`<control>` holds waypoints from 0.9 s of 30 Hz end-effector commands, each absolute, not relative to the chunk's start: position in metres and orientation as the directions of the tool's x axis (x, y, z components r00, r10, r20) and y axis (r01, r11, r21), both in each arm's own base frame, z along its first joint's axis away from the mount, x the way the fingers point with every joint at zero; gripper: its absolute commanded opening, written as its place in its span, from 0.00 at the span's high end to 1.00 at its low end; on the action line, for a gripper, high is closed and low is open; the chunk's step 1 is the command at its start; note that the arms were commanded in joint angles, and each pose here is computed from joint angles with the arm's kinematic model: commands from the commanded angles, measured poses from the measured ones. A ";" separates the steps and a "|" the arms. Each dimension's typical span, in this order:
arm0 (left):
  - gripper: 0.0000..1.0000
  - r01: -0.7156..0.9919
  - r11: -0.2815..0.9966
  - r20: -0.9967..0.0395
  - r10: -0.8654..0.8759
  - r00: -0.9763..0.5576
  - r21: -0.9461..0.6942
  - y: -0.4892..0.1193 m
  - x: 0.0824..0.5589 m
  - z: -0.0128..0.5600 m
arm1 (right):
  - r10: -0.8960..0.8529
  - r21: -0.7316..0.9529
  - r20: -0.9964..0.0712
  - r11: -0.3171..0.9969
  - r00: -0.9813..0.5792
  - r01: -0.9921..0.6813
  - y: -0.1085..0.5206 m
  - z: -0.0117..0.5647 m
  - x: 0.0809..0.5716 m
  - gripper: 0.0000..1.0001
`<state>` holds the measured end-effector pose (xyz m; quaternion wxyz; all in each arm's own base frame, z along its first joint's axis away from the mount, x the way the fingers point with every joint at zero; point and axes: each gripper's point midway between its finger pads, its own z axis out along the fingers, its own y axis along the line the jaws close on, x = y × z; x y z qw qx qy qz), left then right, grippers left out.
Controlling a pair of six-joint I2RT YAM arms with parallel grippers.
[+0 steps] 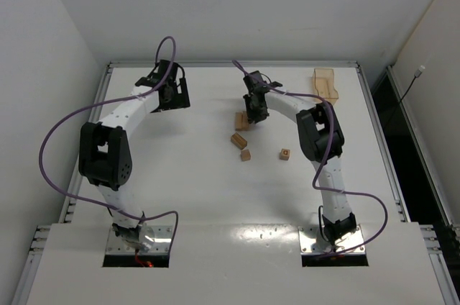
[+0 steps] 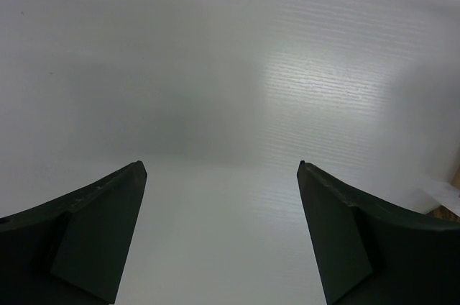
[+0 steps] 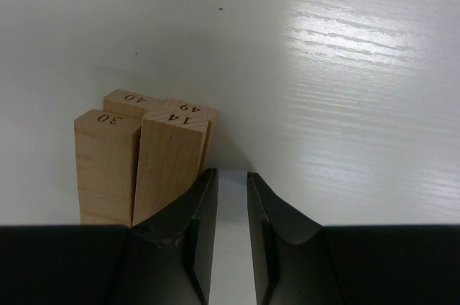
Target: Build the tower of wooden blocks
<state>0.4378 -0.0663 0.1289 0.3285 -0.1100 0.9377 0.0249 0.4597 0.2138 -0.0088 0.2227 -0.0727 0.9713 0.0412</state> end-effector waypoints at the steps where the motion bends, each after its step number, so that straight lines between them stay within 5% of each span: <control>1: 0.16 -0.232 0.972 -0.643 -0.208 -0.737 -0.049 -0.065 0.445 0.136 | -0.089 0.036 -0.449 0.992 -0.889 -0.118 0.211 -0.013 0.469 0.79; 13: 0.16 -0.232 0.972 -0.637 -0.207 -0.743 -0.045 -0.065 0.445 0.133 | -0.086 0.029 -0.469 0.993 -0.879 -0.112 0.211 -0.007 0.475 0.79; 21: 0.16 -0.233 0.971 -0.641 -0.218 -0.736 -0.062 -0.067 0.448 0.134 | -0.020 -0.049 -0.489 0.999 -0.872 0.004 0.153 0.020 0.463 0.80; 27: 0.16 -0.233 0.970 -0.644 -0.218 -0.733 -0.064 -0.066 0.441 0.137 | -0.083 -0.015 -0.463 0.996 -0.882 -0.086 0.140 0.045 0.427 0.80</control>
